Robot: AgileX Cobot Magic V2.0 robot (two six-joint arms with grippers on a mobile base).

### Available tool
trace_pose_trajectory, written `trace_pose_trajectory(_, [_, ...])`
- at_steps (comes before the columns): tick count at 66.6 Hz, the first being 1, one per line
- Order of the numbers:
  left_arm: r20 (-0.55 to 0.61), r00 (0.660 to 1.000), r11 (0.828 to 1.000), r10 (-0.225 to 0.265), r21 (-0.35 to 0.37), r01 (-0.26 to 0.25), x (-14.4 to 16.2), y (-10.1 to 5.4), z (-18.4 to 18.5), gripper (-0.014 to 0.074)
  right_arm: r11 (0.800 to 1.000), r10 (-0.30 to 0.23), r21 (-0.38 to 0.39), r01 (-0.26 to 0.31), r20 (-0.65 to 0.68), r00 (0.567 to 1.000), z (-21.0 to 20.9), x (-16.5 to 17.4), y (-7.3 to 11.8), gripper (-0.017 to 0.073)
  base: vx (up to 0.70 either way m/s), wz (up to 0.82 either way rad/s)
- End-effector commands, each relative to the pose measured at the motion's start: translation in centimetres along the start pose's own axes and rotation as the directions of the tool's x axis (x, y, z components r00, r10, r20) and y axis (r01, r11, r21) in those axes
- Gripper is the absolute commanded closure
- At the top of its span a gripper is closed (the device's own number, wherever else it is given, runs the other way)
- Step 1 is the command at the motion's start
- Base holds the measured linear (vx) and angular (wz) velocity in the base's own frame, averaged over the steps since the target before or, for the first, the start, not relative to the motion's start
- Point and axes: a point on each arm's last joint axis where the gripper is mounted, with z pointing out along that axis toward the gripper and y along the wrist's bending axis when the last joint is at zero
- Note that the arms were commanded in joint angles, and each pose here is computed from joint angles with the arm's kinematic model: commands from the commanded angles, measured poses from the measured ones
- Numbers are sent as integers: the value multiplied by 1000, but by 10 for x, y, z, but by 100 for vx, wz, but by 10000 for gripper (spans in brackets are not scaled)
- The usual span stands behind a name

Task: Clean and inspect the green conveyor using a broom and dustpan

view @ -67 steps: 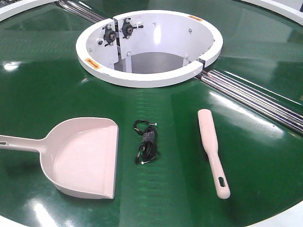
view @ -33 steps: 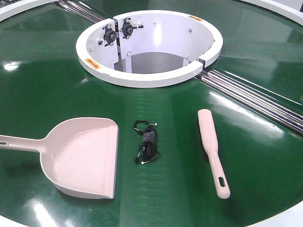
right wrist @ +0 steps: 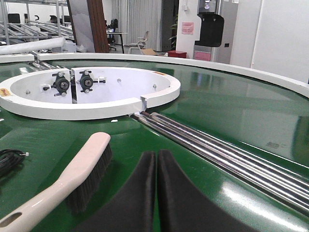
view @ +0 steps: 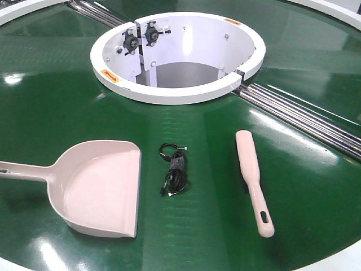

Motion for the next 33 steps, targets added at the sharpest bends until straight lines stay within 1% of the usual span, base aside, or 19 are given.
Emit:
trace_pose_trajectory(1, [-55,992,993,114,-30,-116,-30,10,3,43,1000,-7,6,6,82,997,-1,-6,0,568,0,0])
trace_pose_trajectory(5, [-134,973,982,188,0,-190,-44,14,14,52,1000,-7,6,6,82,997,-1,-6,0,568,0,0])
trace_pose_trajectory(8, [-175,953,969,247,33,-245,-53,15,24,63,1000,-7,6,6,82,997,-1,-6,0,568,0,0])
trace_pose_trajectory(14, [-233,916,944,328,107,-311,-66,16,44,87,1000,-7,6,6,82,997,-1,-6,0,568,0,0])
trace_pose_trajectory(18, [-275,877,917,395,178,-357,-72,16,61,105,1000,-7,6,6,82,997,-1,-6,0,568,0,0])
trace_pose_trajectory(22, [-316,841,894,440,241,-377,-75,16,78,109,1000,-7,6,6,82,997,-1,-6,0,568,0,0])
trace_pose_trajectory(26, [-340,805,868,487,293,-401,-76,15,96,108,1000,-7,6,6,82,997,-1,-6,0,568,0,0])
trace_pose_trajectory(29, [-340,778,843,528,320,-432,-75,15,106,108,1000,-7,6,6,82,997,-1,-6,0,568,0,0])
trace_pose_trajectory(30, [-336,763,828,552,334,-451,-74,15,111,108,1000,-7,6,6,82,997,-1,-6,0,568,0,0])
trace_pose_trajectory(32, [-329,741,804,585,354,-478,-73,15,118,108,1000,-7,6,6,82,997,-1,-6,0,568,0,0])
trace_pose_trajectory(33, [-325,721,783,612,374,-497,-71,15,122,108,1000,-7,6,6,82,997,-1,-6,0,568,0,0])
